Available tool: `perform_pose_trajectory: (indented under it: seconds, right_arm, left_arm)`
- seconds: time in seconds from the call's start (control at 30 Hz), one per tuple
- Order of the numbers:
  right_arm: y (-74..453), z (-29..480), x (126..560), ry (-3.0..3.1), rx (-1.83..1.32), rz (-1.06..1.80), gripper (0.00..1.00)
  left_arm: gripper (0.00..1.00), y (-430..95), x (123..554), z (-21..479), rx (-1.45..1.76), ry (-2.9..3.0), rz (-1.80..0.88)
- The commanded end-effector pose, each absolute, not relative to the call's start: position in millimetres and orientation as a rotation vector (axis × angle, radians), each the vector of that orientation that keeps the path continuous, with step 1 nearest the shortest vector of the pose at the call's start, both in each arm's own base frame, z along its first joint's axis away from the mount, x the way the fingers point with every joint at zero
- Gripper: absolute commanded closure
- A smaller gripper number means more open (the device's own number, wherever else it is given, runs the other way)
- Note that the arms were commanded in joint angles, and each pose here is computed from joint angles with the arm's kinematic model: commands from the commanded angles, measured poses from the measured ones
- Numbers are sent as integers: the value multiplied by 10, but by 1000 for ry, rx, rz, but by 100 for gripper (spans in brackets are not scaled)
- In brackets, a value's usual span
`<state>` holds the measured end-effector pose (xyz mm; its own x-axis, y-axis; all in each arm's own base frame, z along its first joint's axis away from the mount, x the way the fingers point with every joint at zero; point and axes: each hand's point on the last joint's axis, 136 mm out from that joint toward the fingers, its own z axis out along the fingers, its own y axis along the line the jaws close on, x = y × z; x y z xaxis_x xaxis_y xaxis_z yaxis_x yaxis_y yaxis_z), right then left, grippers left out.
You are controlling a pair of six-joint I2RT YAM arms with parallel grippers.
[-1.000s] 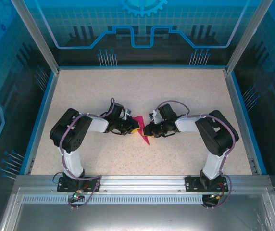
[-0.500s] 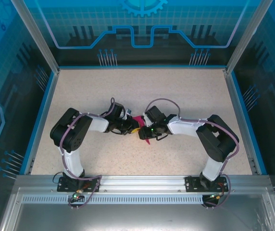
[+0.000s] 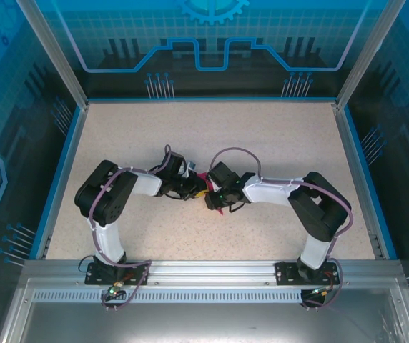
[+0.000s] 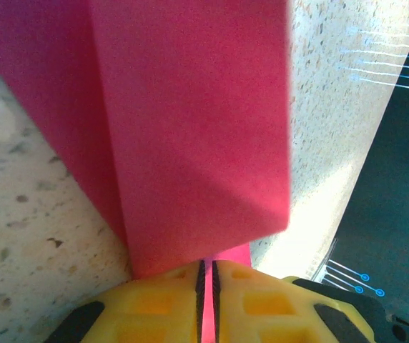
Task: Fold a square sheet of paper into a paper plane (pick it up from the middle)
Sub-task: Fold the wing for the fifth time at the center of the table.
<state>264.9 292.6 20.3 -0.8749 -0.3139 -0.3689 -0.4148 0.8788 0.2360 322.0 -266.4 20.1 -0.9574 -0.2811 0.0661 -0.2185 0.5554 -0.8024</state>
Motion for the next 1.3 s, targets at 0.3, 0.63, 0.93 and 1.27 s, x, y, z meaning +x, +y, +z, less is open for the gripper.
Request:
perform_pose_trajectory:
  seconds: [0.3,0.63,0.93,1.27]
  right_arm:
    - [2901,64,2674,2731,-591,285,85]
    - [2923,135,2647,2740,-511,521,98]
    - [2843,183,2648,2730,-281,1023,100]
    - [2763,233,2728,2665,-88,1285,100]
  left_arm:
    - [85,-2631,3227,73,-458,2747,-1320]
    - [83,-2650,3281,364,-391,2689,-1343]
    - [76,-2676,3257,705,-294,2579,-1414]
    - [77,-2753,3186,563,-289,2586,-1467]
